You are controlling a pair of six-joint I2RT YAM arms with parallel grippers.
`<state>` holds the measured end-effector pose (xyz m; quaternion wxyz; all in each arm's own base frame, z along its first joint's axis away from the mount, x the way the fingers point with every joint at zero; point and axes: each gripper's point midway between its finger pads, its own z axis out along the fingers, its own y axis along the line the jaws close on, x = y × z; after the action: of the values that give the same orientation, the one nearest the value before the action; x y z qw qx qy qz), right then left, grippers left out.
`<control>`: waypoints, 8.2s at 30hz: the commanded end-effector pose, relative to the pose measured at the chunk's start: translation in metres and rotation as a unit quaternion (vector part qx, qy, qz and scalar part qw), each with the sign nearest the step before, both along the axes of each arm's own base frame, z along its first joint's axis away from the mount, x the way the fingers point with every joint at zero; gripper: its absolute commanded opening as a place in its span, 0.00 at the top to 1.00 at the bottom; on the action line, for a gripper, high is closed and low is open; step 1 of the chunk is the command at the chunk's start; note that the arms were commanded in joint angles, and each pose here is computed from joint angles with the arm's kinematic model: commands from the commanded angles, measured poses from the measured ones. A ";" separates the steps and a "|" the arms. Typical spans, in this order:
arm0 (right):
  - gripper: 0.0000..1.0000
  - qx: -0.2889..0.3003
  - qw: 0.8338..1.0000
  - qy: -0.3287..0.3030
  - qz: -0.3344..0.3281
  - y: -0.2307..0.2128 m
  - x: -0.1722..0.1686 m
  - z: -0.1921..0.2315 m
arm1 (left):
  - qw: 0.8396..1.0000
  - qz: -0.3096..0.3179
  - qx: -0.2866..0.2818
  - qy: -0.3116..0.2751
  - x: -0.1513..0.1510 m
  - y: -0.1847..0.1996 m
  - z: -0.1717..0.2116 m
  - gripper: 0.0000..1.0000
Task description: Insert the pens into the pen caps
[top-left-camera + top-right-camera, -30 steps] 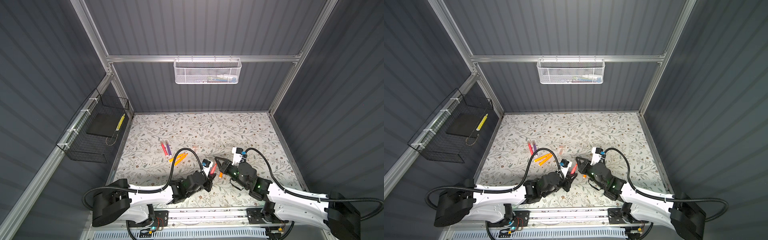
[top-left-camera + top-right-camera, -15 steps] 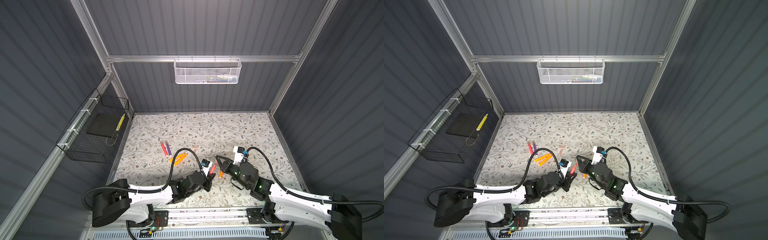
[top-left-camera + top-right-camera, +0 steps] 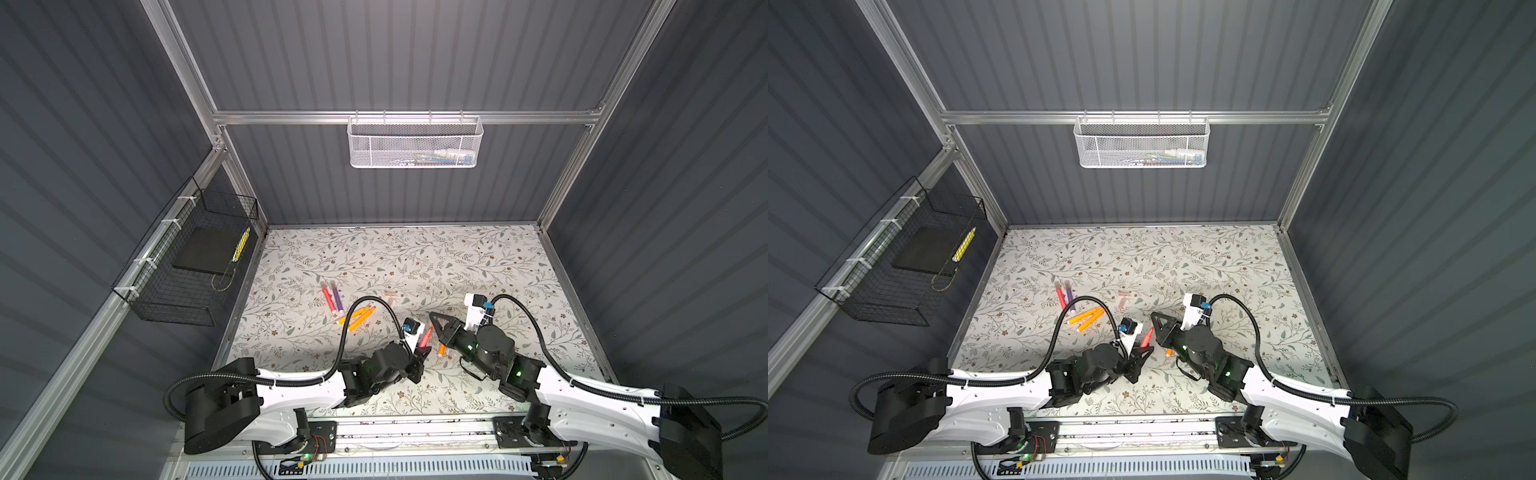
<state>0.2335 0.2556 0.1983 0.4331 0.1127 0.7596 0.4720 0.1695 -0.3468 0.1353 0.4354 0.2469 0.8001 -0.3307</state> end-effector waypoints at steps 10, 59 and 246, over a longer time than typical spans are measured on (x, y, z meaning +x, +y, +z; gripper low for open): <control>1.00 0.011 1.000 -0.011 0.007 0.007 -0.005 0.005 | 0.997 0.011 -0.072 0.040 0.020 0.007 0.018 1.00; 0.25 0.043 0.979 -0.192 0.057 0.007 -0.050 0.047 | 0.987 -0.079 -0.143 -0.003 0.019 0.016 0.062 1.00; 1.00 -0.149 0.979 -0.063 0.127 0.023 -0.033 -0.073 | 0.995 -0.078 0.004 -0.065 0.061 0.000 0.042 1.00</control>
<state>0.2394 0.2610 0.1660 0.4955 0.0124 0.7631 0.4148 0.1826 -0.3327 0.0947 0.3326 0.3843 0.7955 -0.3299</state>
